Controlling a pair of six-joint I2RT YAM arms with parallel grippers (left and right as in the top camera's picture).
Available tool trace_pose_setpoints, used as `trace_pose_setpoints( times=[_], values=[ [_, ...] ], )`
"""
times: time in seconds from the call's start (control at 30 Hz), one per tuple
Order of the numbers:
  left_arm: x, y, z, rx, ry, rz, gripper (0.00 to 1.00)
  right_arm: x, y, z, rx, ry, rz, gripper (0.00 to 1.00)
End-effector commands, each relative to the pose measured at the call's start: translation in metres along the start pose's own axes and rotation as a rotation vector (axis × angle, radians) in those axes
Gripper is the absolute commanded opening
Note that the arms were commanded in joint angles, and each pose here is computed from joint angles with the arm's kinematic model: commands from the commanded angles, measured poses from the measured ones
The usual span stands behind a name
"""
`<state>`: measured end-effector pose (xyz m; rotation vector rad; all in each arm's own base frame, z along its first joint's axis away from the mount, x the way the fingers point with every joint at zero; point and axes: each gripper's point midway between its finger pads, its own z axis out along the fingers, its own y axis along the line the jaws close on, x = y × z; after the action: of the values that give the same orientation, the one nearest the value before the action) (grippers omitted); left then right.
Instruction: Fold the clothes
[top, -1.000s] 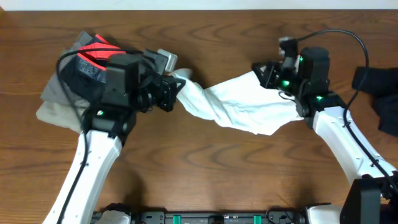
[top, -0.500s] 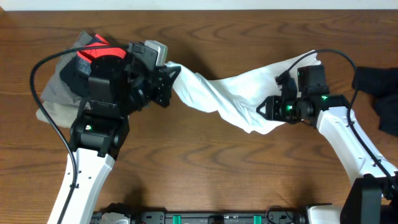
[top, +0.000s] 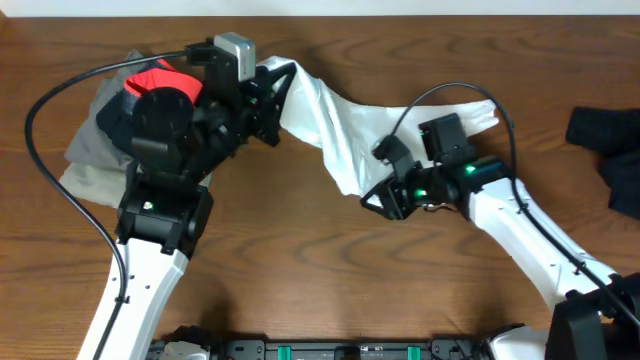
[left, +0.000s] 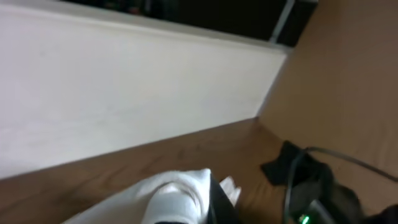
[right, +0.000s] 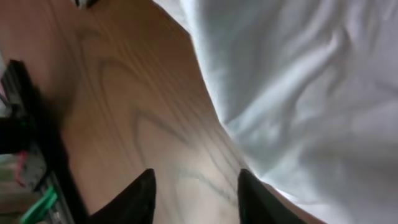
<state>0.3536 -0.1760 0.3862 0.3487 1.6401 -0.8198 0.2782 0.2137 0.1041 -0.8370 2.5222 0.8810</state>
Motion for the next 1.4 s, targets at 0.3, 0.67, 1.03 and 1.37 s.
trace_pose_setpoints(
  times=[0.3,0.67,1.03,1.37],
  values=[
    [-0.054,-0.052,-0.015,0.108,-0.142,0.032,0.06,0.001,-0.036,0.03,0.179,0.033,0.004,0.71],
    [-0.093,-0.063,-0.037,0.069,-0.251,0.119,0.06,0.007,-0.086,0.02,0.404,0.036,0.152,0.08],
    [-0.071,-0.039,-0.038,-0.065,-0.163,0.138,0.06,-0.068,-0.066,-0.12,0.467,-0.397,0.105,0.01],
    [-0.067,-0.042,-0.048,-0.071,-0.14,0.134,0.06,-0.082,-0.012,-0.234,0.548,-0.726,-0.006,0.01]
  ],
)
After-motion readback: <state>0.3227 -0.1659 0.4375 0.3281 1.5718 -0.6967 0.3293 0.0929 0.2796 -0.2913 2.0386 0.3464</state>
